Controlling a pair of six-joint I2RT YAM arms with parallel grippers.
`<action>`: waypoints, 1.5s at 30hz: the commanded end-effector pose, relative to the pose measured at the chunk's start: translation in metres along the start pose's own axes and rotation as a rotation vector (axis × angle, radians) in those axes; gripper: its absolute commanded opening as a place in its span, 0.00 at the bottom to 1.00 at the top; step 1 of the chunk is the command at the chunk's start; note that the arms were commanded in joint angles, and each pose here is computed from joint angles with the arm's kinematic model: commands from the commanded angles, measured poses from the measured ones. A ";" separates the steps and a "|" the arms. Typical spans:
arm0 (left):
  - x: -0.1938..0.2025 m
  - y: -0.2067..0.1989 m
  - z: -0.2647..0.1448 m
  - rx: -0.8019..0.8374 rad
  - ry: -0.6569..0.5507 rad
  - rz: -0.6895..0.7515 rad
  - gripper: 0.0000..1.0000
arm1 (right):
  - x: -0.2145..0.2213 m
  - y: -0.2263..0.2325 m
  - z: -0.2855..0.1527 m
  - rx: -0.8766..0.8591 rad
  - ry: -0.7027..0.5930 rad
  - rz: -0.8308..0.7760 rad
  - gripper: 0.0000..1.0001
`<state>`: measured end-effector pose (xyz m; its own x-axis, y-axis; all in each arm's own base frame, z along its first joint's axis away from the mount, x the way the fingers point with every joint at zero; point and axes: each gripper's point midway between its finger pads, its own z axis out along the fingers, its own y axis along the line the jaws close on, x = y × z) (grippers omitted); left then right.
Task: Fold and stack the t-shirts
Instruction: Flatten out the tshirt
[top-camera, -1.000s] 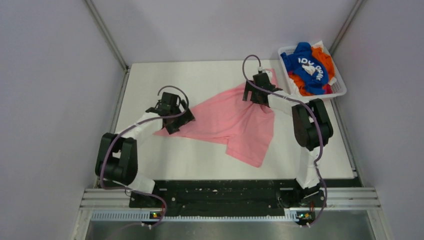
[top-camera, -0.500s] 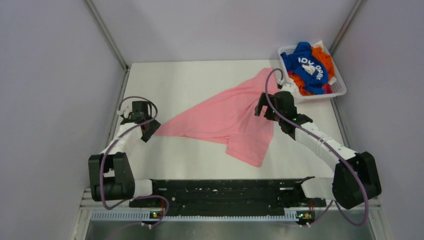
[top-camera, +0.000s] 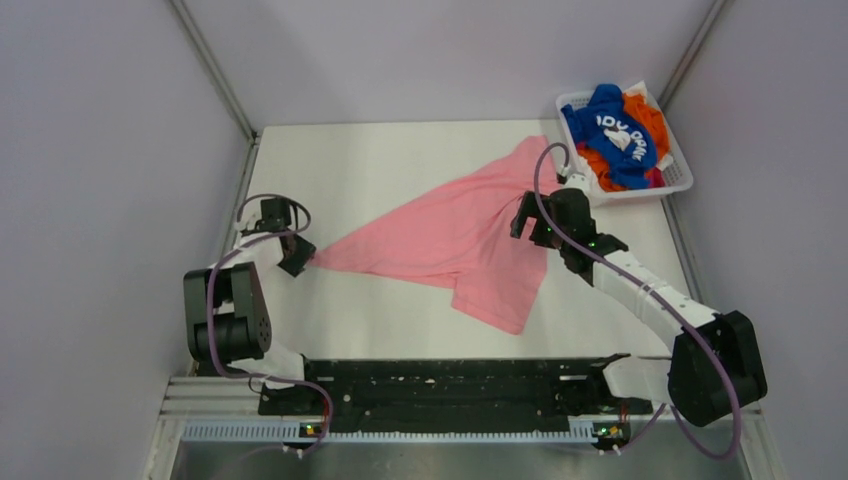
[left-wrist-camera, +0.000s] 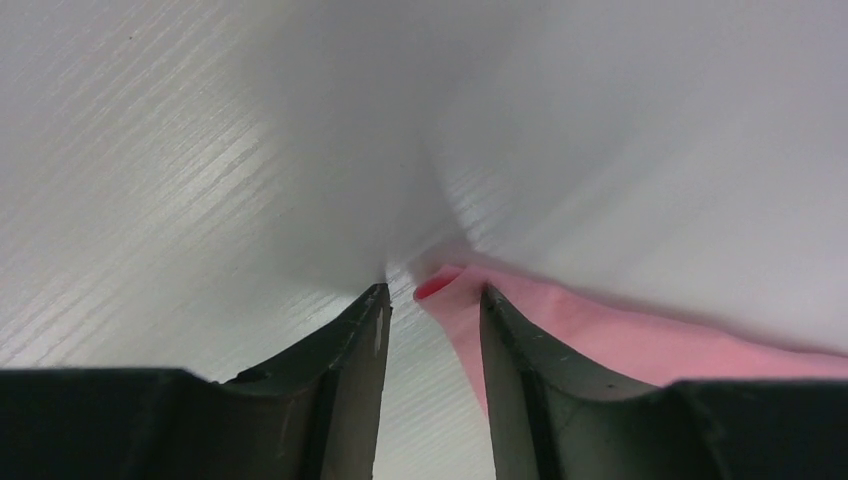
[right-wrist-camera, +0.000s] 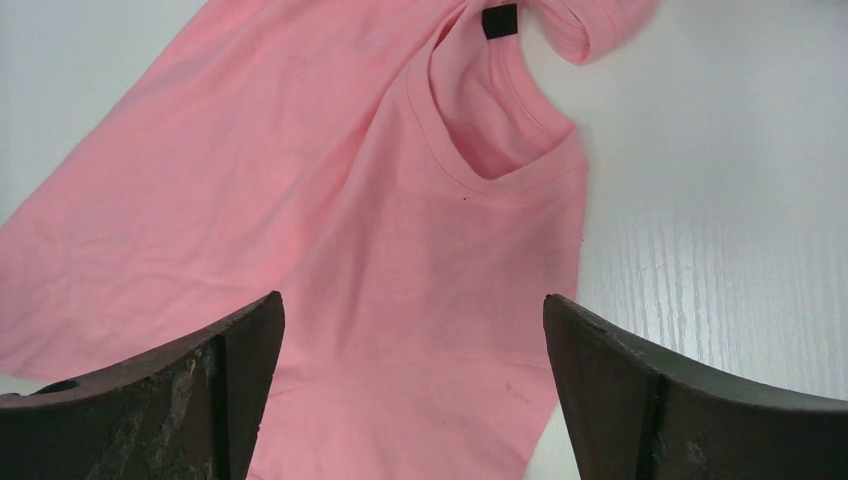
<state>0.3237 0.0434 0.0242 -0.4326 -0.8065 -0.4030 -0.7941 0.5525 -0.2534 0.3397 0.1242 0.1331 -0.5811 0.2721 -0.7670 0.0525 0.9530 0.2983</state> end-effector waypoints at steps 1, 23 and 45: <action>0.009 -0.012 0.010 0.051 0.055 0.002 0.40 | -0.008 0.005 -0.004 -0.021 -0.039 0.012 0.99; 0.007 -0.020 -0.048 0.247 -0.050 0.062 0.00 | 0.117 0.017 -0.069 0.038 0.363 -0.261 0.91; 0.015 -0.025 -0.068 0.307 -0.089 0.095 0.00 | 0.218 -0.007 -0.073 0.170 0.605 -0.300 0.51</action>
<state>0.3045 0.0010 0.0741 -0.4651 -0.7497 -0.4708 -0.6038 0.6576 -0.4505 0.1638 0.1739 0.0155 -0.9212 -0.0831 -0.3800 -0.1131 0.9919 0.0573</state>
